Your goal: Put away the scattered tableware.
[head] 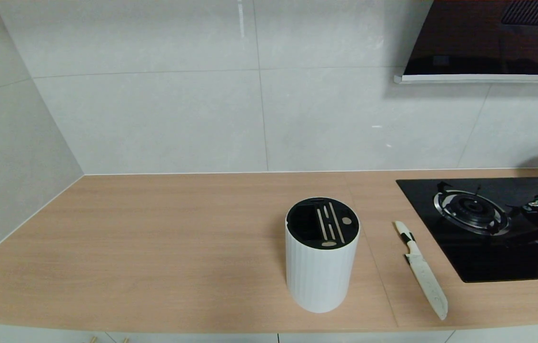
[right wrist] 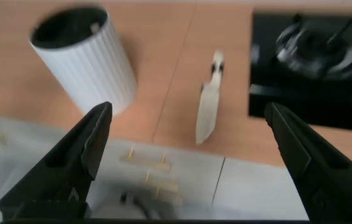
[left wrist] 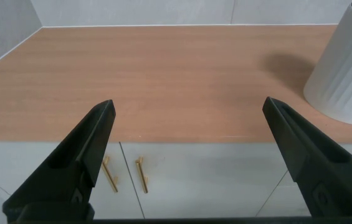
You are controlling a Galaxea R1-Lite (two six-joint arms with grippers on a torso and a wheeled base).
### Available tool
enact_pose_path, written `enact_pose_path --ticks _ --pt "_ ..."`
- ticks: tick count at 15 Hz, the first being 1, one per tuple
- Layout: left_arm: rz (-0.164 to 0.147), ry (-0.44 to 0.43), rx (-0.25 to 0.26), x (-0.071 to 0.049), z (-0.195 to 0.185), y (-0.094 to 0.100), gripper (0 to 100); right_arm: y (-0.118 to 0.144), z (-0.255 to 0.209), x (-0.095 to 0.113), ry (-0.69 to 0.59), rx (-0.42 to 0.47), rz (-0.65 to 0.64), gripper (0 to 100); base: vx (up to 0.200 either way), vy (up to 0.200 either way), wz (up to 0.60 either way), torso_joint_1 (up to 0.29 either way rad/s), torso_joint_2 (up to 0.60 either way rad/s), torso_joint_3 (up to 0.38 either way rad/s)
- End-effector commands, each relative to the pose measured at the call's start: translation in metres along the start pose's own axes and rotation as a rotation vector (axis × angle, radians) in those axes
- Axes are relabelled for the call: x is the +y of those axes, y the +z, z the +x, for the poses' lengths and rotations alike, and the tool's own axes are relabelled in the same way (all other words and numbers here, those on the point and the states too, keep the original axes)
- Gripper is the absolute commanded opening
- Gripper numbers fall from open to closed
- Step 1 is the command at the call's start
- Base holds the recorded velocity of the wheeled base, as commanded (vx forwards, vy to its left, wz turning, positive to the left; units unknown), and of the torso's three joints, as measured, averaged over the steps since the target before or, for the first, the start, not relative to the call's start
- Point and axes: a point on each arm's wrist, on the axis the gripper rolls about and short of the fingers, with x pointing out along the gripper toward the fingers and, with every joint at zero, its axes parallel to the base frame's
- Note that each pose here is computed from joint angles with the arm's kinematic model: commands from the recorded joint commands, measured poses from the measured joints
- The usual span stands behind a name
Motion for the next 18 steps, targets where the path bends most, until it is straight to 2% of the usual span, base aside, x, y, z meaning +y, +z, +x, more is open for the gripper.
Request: enact_pose_path --ticks 1,4,8,11,18 --pt "0.0 0.001 0.0 0.0 0.0 0.0 100 0.011 0.082 -0.005 0.031 0.305 0.022 100 0.0 0.0 0.0 0.0 0.0 0.0" --pt "0.0 0.001 0.0 0.0 0.0 0.0 100 0.002 0.13 -0.007 0.045 0.38 0.018 100 0.0 0.0 0.0 0.0 0.0 0.0" --pt "0.0 0.001 0.0 0.0 0.0 0.0 100 -0.02 0.207 -0.015 -0.027 0.423 -0.034 100 0.0 0.0 0.0 0.0 0.0 0.0" --pt "0.0 0.001 0.0 0.0 0.0 0.0 100 -0.038 0.246 -0.017 -0.077 0.418 -0.083 100 0.0 0.0 0.0 0.0 0.0 0.0" --pt "0.0 0.001 0.0 0.0 0.0 0.0 100 -0.066 0.285 -0.025 -0.09 0.447 -0.079 100 0.0 0.0 0.0 0.0 0.0 0.0"
